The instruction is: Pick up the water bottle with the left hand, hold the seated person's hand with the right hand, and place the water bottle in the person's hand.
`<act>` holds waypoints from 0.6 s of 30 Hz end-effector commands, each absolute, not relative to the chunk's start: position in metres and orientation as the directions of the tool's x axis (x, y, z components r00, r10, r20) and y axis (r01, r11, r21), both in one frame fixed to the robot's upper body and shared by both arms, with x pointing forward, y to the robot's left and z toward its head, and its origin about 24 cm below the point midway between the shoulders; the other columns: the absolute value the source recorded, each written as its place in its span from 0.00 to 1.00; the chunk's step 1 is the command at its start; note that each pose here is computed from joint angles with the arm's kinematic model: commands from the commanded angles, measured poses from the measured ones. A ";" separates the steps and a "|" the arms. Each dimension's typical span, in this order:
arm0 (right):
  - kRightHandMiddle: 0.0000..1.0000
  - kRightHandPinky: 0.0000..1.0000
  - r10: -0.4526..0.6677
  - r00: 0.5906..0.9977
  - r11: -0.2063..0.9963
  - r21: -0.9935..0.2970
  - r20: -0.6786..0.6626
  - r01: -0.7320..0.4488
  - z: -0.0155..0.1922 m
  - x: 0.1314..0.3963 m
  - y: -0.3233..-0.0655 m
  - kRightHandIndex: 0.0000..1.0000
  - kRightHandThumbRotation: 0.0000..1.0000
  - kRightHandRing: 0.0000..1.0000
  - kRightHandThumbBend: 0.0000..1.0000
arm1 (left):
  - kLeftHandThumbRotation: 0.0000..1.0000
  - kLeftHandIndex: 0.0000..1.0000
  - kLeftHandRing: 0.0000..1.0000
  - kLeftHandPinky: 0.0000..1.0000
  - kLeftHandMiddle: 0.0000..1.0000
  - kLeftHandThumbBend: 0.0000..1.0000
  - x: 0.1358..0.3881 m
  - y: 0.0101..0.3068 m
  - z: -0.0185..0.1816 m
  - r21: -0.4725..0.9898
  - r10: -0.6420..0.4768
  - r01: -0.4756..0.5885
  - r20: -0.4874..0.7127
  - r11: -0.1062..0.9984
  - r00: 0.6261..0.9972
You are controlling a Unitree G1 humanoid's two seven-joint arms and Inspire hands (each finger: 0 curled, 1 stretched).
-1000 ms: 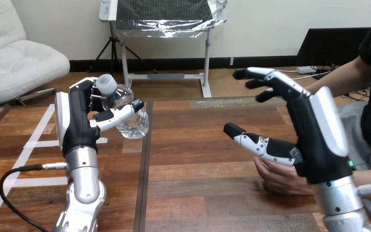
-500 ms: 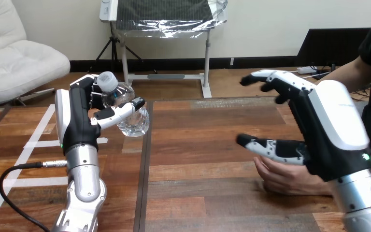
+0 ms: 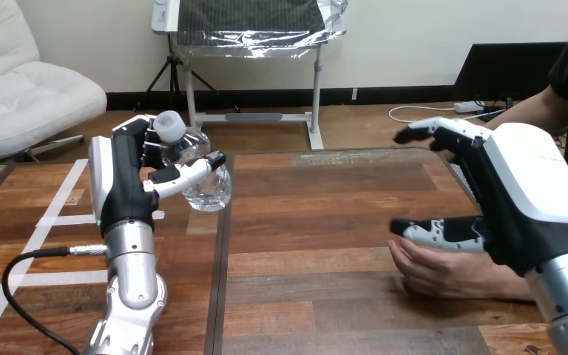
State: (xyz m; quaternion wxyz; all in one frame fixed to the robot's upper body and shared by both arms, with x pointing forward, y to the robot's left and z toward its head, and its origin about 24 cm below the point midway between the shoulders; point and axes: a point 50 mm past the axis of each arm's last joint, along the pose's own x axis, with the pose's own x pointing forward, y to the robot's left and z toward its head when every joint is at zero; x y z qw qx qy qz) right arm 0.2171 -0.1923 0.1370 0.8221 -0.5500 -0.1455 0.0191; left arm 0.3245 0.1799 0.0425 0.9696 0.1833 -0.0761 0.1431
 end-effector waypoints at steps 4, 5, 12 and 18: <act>0.77 0.64 0.168 0.970 0.283 -0.951 0.178 0.125 0.159 0.217 -0.200 0.74 0.06 0.74 0.81 | 0.00 0.47 0.47 0.45 0.48 0.76 0.334 0.173 0.069 0.300 0.224 -0.316 0.305 0.900 0.926; 0.77 0.64 0.162 0.974 0.269 -0.957 0.159 0.111 0.160 0.217 -0.201 0.74 0.06 0.74 0.81 | 0.00 0.47 0.47 0.45 0.48 0.76 0.334 0.173 0.069 0.300 0.223 -0.316 0.305 0.900 0.926; 0.78 0.66 0.130 0.988 0.207 -0.977 0.088 0.060 0.164 0.219 -0.207 0.76 0.06 0.76 0.82 | 0.00 0.47 0.47 0.46 0.48 0.76 0.334 0.172 0.068 0.301 0.221 -0.313 0.303 0.901 0.927; 0.79 0.67 0.112 0.992 0.190 -0.981 0.055 0.033 0.166 0.220 -0.212 0.75 0.02 0.76 0.84 | 0.00 0.47 0.47 0.47 0.48 0.76 0.333 0.172 0.068 0.299 0.218 -0.310 0.304 0.902 0.927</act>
